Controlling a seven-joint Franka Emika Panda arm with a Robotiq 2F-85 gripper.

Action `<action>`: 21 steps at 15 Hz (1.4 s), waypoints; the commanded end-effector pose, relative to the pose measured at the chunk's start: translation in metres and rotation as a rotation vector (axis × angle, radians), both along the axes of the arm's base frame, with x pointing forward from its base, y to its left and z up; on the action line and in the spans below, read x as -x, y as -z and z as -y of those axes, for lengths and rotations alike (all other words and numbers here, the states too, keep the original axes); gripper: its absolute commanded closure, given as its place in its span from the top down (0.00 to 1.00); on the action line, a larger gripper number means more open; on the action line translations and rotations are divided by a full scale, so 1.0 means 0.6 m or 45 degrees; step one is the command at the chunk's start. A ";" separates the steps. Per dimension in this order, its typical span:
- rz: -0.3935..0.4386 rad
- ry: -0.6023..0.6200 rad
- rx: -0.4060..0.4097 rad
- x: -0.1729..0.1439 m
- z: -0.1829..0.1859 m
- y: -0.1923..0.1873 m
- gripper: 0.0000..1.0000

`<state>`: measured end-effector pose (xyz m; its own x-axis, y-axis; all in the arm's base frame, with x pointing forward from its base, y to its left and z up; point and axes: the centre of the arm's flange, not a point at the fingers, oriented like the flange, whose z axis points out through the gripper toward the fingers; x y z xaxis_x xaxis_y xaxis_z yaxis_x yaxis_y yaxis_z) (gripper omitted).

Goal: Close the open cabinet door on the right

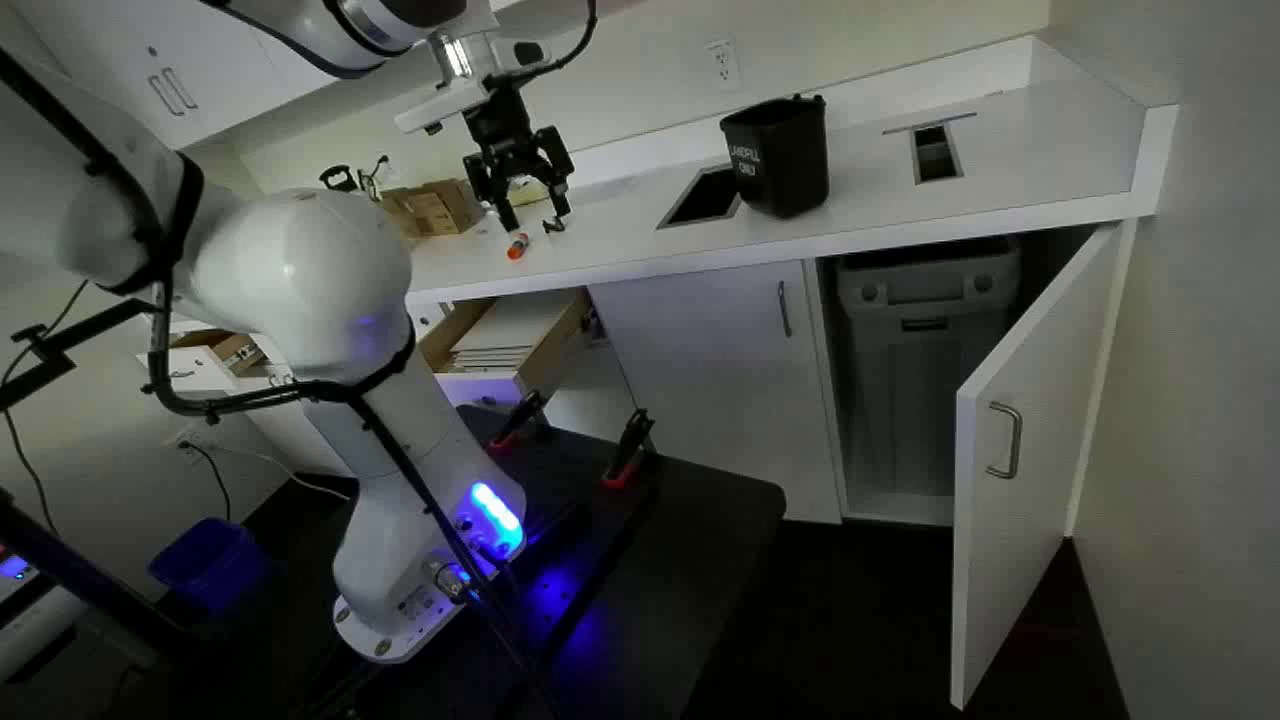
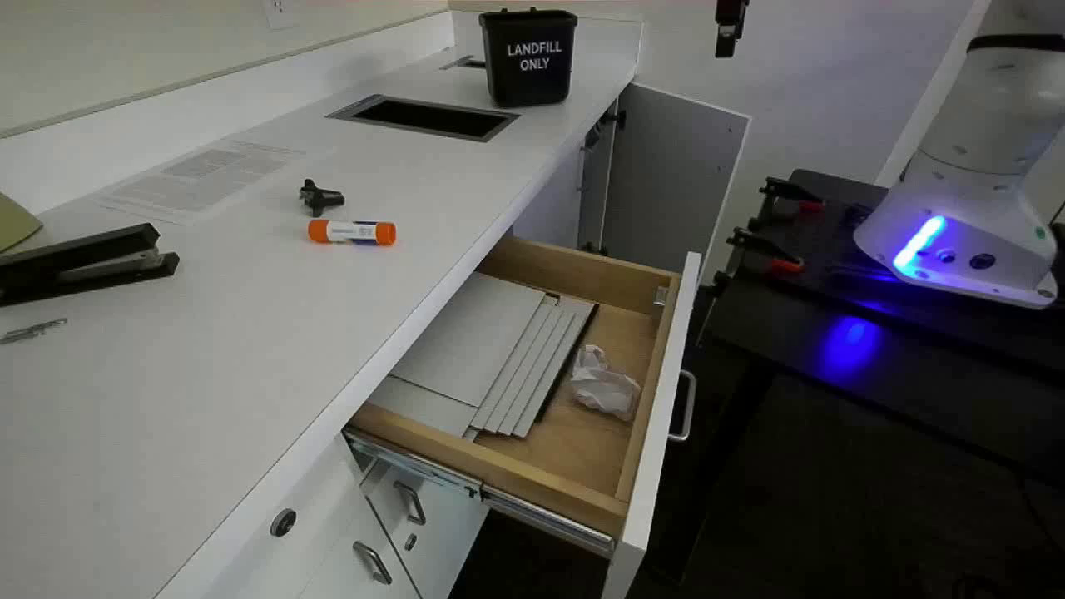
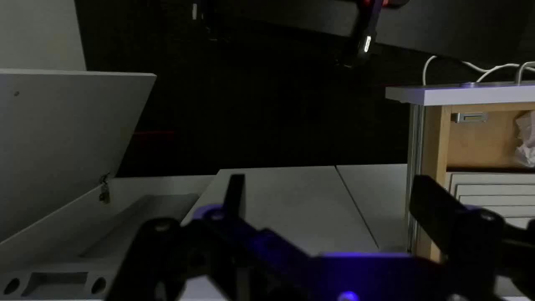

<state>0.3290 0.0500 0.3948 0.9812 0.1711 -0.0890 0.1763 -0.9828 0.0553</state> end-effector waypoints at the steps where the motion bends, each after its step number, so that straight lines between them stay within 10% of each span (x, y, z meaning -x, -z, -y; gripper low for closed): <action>1: 0.000 0.000 0.000 0.000 0.000 0.000 1.00; 8: 0.131 0.204 -0.036 -0.011 0.054 -0.038 1.00; 21: 0.454 1.117 -0.121 0.057 0.504 -0.059 1.00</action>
<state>0.2975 -0.2147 0.4457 0.8202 -0.5459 0.1711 -0.5318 -0.8378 -0.1234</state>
